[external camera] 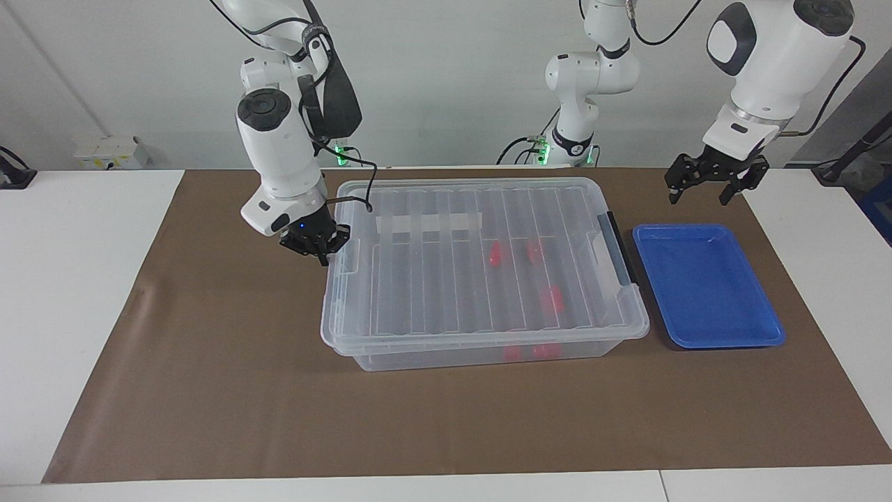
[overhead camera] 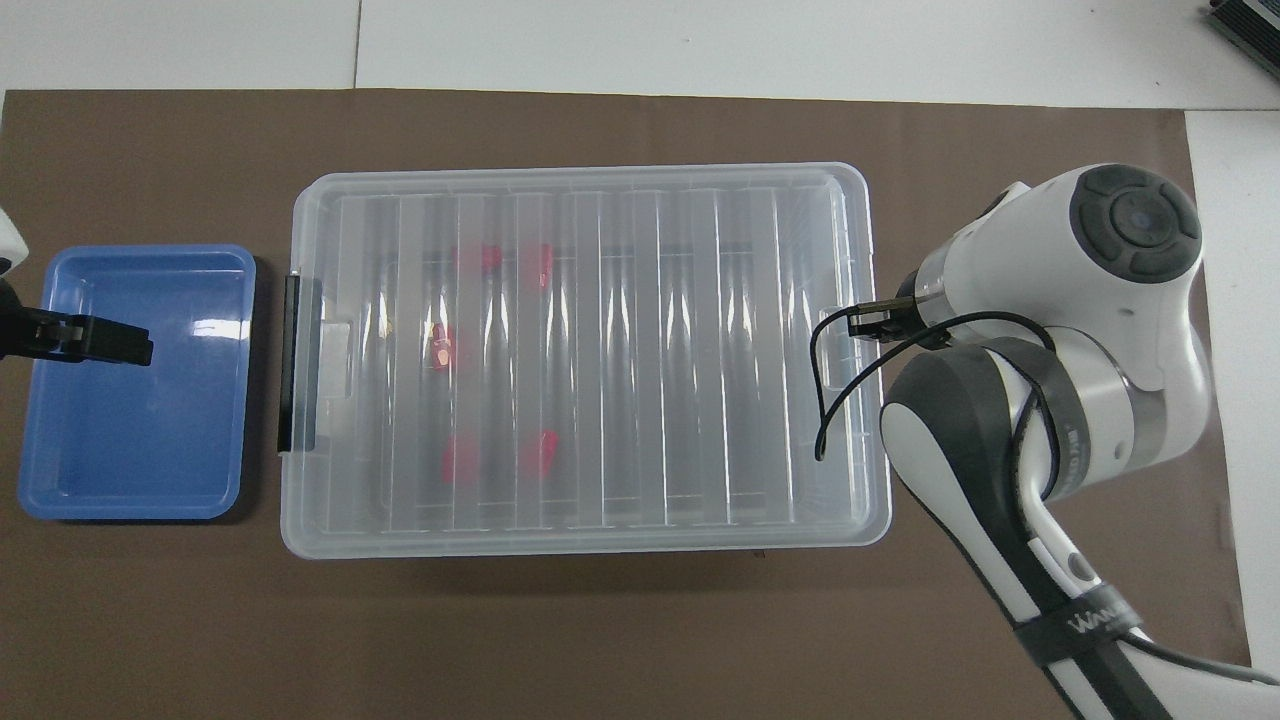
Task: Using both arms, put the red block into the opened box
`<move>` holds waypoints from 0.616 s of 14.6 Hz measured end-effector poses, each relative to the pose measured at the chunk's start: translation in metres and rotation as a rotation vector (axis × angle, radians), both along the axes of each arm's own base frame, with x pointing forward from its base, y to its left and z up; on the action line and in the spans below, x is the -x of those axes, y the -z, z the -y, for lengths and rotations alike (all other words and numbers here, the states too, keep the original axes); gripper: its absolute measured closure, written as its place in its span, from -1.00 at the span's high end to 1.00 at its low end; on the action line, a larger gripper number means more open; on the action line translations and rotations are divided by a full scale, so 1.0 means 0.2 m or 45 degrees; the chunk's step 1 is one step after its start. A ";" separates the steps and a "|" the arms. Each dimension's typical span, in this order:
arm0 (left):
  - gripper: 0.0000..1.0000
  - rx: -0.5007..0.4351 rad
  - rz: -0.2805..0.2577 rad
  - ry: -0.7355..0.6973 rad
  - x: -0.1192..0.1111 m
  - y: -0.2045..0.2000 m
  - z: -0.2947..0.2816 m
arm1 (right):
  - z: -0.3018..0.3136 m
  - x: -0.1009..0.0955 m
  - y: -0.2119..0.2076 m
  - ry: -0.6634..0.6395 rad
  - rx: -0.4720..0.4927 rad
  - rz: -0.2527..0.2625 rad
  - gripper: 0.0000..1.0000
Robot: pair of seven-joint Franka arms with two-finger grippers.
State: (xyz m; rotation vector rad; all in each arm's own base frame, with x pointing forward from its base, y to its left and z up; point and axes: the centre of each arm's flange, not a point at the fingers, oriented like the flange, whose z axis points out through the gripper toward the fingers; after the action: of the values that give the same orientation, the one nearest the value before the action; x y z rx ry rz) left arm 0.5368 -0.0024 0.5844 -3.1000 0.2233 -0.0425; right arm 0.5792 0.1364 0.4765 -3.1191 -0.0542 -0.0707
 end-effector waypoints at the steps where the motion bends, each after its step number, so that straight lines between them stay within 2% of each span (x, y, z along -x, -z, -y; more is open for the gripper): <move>1: 1.00 0.000 0.000 0.000 0.00 0.00 0.00 | 0.04 0.00 -0.03 0.017 -0.002 0.006 -0.98; 3: 1.00 0.000 0.000 0.000 0.00 0.00 0.00 | 0.17 0.00 -0.10 0.072 -0.006 0.022 -0.97; 4: 1.00 0.000 0.000 0.000 0.00 0.00 0.00 | 0.24 0.00 -0.14 0.101 -0.009 0.035 -0.86; 7: 1.00 0.000 0.000 0.000 0.00 0.00 0.00 | 0.41 0.02 -0.23 0.180 -0.014 0.061 -0.23; 9: 1.00 0.000 0.000 0.000 0.00 0.00 0.00 | 0.55 0.06 -0.31 0.238 -0.011 0.040 0.21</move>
State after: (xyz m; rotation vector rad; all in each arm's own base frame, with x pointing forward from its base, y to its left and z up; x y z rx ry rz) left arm 0.5368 -0.0024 0.5844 -3.1000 0.2233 -0.0425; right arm 0.5680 0.0272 0.5383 -3.1052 0.2366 -0.1226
